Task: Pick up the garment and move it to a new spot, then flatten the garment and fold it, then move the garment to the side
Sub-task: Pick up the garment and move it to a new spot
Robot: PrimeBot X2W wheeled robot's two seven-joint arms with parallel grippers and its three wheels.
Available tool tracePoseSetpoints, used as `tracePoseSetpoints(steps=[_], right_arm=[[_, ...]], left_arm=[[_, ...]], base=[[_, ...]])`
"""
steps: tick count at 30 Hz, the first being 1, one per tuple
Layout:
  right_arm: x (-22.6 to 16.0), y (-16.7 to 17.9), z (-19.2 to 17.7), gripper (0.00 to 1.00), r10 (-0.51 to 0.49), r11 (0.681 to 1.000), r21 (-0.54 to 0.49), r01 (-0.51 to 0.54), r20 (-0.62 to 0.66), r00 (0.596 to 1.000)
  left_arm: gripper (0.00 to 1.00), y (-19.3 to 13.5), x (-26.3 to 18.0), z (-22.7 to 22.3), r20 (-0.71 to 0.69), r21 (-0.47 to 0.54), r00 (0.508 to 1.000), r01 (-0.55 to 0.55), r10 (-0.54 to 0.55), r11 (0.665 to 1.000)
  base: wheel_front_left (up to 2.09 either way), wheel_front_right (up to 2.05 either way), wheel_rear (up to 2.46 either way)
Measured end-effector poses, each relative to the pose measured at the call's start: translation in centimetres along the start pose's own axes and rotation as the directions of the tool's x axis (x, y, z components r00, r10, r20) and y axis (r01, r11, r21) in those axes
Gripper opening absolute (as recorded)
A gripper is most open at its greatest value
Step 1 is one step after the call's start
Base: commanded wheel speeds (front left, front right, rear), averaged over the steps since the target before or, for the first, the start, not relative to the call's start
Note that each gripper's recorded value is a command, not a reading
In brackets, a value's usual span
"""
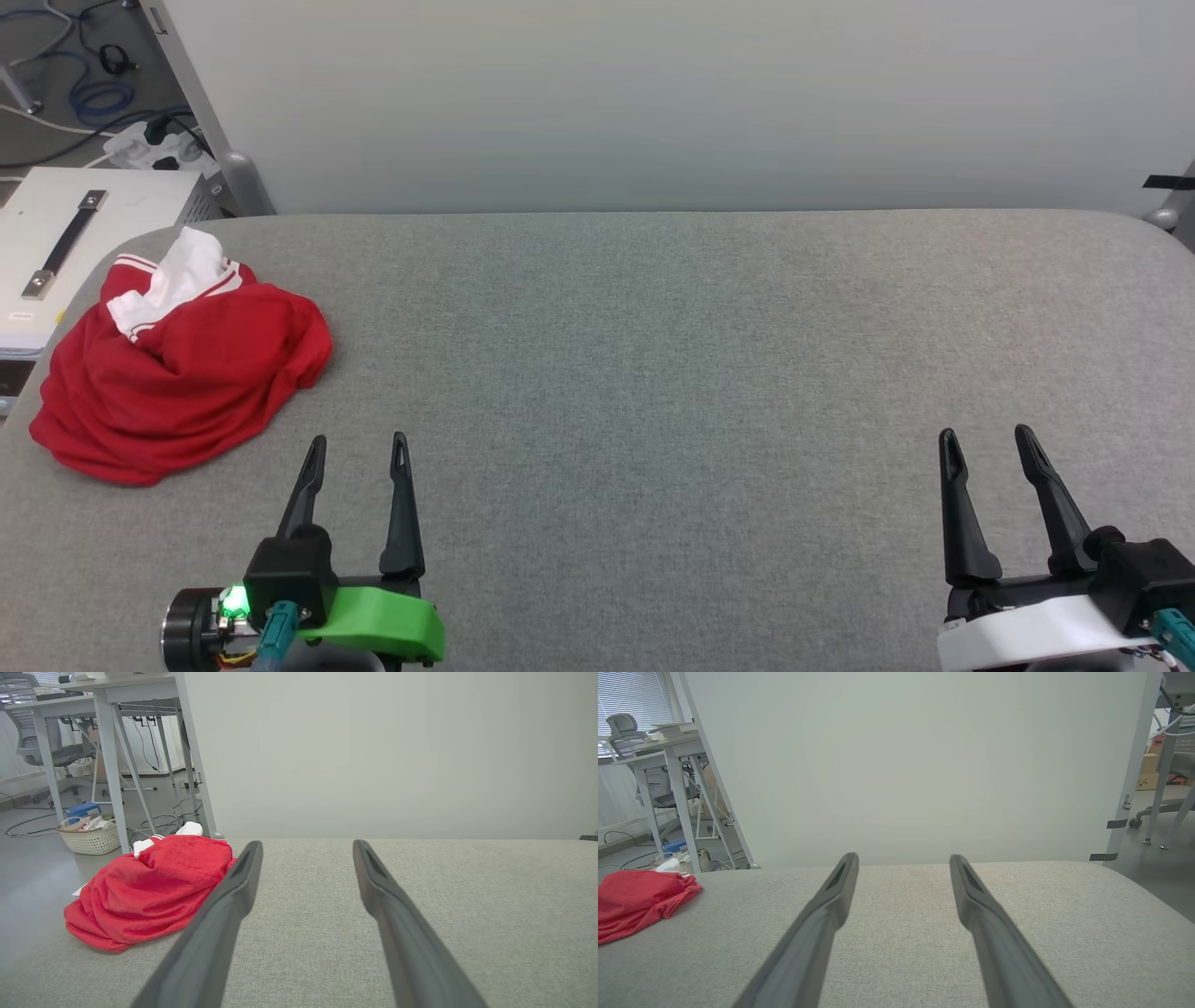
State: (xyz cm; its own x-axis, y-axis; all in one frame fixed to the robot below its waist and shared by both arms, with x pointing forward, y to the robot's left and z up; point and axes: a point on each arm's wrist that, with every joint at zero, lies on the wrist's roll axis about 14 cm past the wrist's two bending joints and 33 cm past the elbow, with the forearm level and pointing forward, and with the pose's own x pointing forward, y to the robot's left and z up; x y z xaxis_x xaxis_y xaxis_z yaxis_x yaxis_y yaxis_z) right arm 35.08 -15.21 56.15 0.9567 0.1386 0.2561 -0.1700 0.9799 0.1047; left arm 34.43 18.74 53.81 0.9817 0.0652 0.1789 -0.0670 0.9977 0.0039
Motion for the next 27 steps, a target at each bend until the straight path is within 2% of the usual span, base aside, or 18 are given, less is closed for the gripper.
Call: tracePoseSetpoints(steps=[15, 27], right_arm=[[1.9, 3.1, -1.5, 1.00, 0.103, 0.994, 0.024, -0.102, -0.030, 0.994], [4.0, 7.7, -3.2, 1.00, 0.243, 0.969, 0.068, -0.240, -0.054, 0.968]], left_arm=[[1.00, 3.9, -1.6, -0.2, -0.015, 0.026, 0.992, -0.129, 0.129, 0.991], [1.00, 9.1, -4.7, 0.2, -0.018, 0.043, 0.954, -0.298, 0.299, 0.954]], base=[[0.00, 0.00, 0.00], [0.00, 0.00, 0.00]])
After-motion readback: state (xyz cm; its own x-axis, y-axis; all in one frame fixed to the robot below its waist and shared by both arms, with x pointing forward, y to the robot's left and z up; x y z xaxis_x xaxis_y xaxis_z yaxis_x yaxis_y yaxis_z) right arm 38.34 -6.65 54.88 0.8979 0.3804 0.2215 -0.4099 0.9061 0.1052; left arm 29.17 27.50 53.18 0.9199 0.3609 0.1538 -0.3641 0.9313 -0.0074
